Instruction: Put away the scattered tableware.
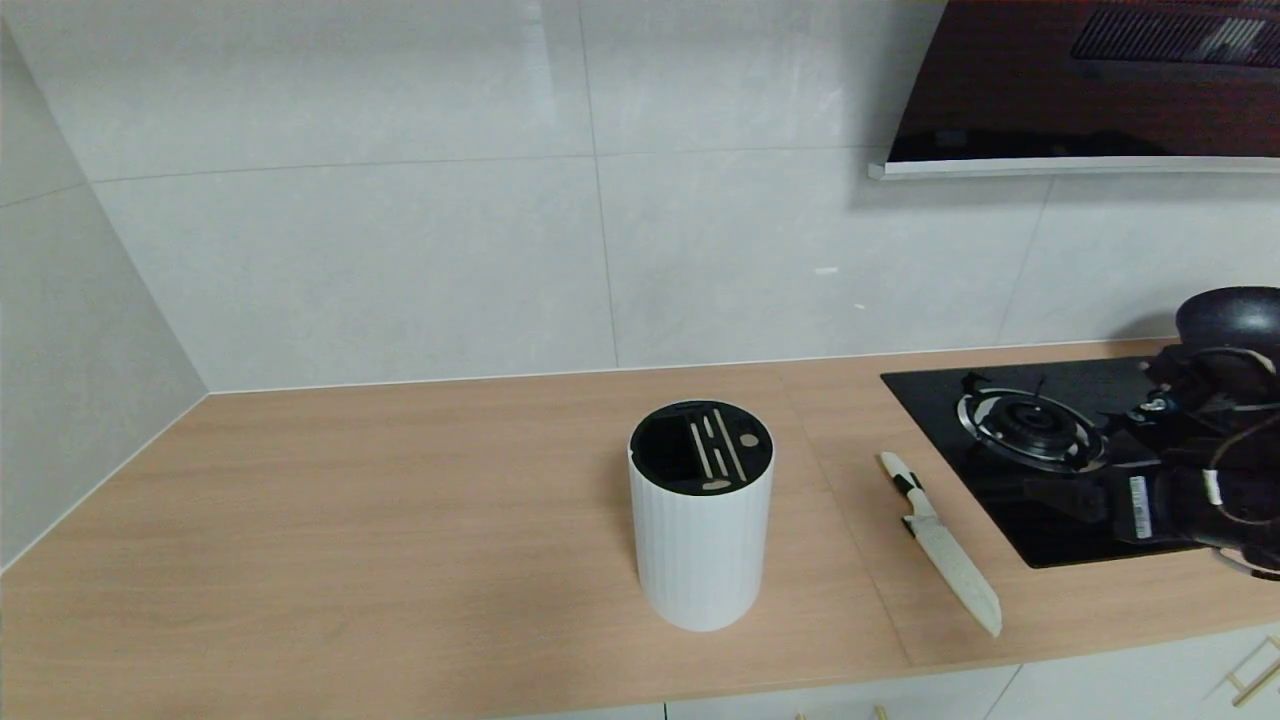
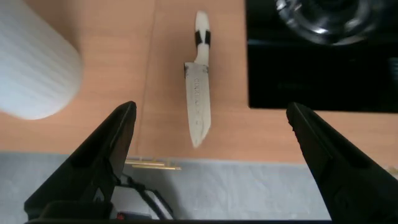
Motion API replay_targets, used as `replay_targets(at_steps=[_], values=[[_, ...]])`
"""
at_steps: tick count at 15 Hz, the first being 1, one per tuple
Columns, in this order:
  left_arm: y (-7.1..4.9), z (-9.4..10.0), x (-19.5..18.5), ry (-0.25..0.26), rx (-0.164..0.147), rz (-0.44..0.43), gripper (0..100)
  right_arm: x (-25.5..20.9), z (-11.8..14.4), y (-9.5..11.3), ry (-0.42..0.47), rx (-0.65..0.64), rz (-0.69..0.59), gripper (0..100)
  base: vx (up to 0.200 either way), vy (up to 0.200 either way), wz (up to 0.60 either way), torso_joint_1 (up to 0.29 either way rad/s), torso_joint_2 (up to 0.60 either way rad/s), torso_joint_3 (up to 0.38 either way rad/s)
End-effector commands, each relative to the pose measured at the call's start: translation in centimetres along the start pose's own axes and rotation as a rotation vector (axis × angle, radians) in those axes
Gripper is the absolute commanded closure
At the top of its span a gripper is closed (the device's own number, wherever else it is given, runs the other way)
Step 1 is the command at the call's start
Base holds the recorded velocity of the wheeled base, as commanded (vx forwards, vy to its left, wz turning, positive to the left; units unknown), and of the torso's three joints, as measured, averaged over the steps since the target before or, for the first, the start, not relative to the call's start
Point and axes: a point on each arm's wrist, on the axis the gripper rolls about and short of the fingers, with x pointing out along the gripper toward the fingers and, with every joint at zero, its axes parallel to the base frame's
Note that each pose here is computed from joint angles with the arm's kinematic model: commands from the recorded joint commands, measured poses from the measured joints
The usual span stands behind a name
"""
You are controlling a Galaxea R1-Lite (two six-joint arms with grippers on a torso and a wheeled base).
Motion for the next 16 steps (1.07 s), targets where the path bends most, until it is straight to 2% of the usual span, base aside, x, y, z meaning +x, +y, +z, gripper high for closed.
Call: replay_targets(at_steps=[1, 4, 10, 16], values=[[0.0, 0.0, 0.0, 0.000, -0.002, -0.001, 0, 7.3, -2.0, 0.5, 0.130, -0.024, 0.017, 0, 0.000, 0.000, 0.00, 0.000, 0.00, 0.000], [0.0, 0.0, 0.0, -0.002, -0.002, 0.000, 0, 11.5, -3.8, 0.6, 0.139, -0.025, 0.016, 0, 0.000, 0.000, 0.00, 0.000, 0.00, 0.000], [0.0, 0.0, 0.0, 0.000, 0.000, 0.000, 0, 16.2, -7.2, 1.1, 0.172, -0.029, 0.030, 0, 0.000, 0.000, 0.00, 0.000, 0.00, 0.000], [0.0, 0.0, 0.0, 0.000, -0.002, 0.000, 0, 18.9, -9.1, 1.5, 0.115, -0.029, 0.035, 0, 0.000, 0.000, 0.00, 0.000, 0.00, 0.000]])
